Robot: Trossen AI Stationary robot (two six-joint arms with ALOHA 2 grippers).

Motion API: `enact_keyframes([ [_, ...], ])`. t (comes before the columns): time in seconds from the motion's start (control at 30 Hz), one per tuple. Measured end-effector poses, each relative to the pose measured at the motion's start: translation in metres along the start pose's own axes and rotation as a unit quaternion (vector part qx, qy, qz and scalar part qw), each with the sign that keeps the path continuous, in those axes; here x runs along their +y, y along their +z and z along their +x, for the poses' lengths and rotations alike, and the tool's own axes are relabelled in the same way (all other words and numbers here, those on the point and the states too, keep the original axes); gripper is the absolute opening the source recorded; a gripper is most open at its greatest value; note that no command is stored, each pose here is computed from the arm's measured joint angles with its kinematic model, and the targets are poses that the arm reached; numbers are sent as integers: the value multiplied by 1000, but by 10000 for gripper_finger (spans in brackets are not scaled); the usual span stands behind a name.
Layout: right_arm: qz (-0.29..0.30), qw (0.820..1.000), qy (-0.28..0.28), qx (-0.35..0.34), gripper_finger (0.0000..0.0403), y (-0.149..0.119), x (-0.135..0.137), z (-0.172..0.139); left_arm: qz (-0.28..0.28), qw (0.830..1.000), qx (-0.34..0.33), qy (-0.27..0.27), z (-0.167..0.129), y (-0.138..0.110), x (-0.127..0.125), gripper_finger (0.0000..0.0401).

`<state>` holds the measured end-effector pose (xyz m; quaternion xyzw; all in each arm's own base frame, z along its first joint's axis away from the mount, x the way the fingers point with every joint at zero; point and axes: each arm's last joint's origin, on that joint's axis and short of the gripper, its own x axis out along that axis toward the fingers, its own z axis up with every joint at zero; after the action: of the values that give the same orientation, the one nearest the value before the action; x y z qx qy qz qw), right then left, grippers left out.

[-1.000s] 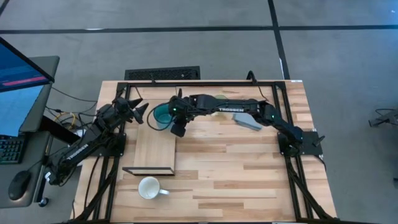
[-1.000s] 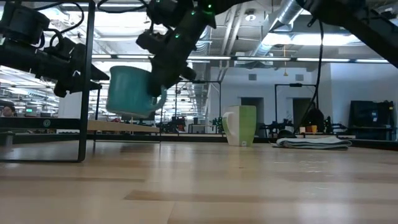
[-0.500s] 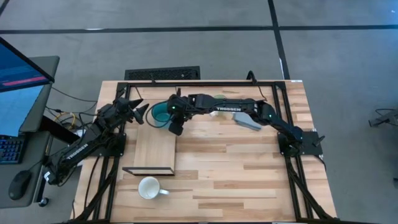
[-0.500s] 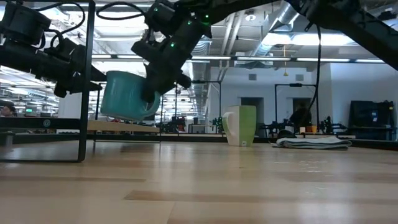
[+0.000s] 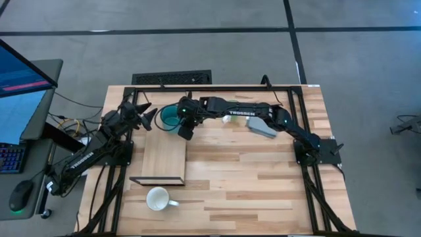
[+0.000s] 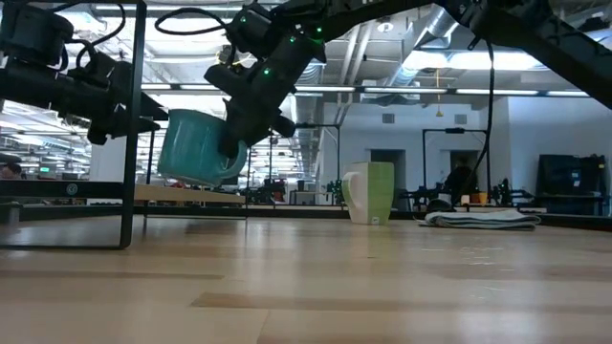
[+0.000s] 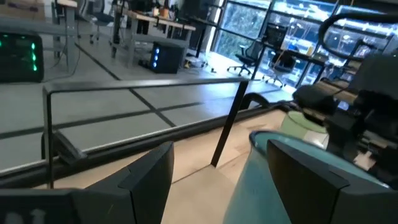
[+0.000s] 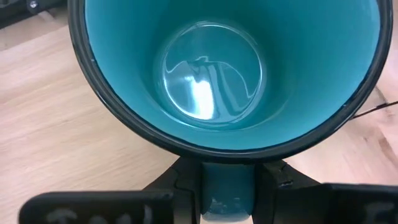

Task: Stack small to large cups/mugs on shelf
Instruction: Put the blue mug on the shelf

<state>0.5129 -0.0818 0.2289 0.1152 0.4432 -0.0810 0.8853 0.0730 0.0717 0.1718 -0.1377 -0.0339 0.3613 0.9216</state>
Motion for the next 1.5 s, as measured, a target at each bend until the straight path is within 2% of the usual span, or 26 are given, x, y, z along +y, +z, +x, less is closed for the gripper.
enact_keyframes([
  [0.2, 0, 1000, 1, 0, 98, 0, 0, 0, -5, 999, -48, -24, -1, 10, -3, 248],
  [0.37, 2, 1000, -1, 0, 98, 0, -2, 0, -2, 995, -82, -56, -5, 28, -10, 248],
  [0.67, 3, 1000, 0, -3, 98, 1, -4, 0, 47, 992, -99, -56, -17, 64, -21, 248],
  [1.0, 7, 1000, -3, -13, 98, 4, -9, 0, 43, 997, -41, -42, -17, 56, -19, 248],
  [1.5, -33, 999, -11, -29, 98, 8, -22, -1, 43, 997, -37, -50, -17, 56, -19, 248],
])
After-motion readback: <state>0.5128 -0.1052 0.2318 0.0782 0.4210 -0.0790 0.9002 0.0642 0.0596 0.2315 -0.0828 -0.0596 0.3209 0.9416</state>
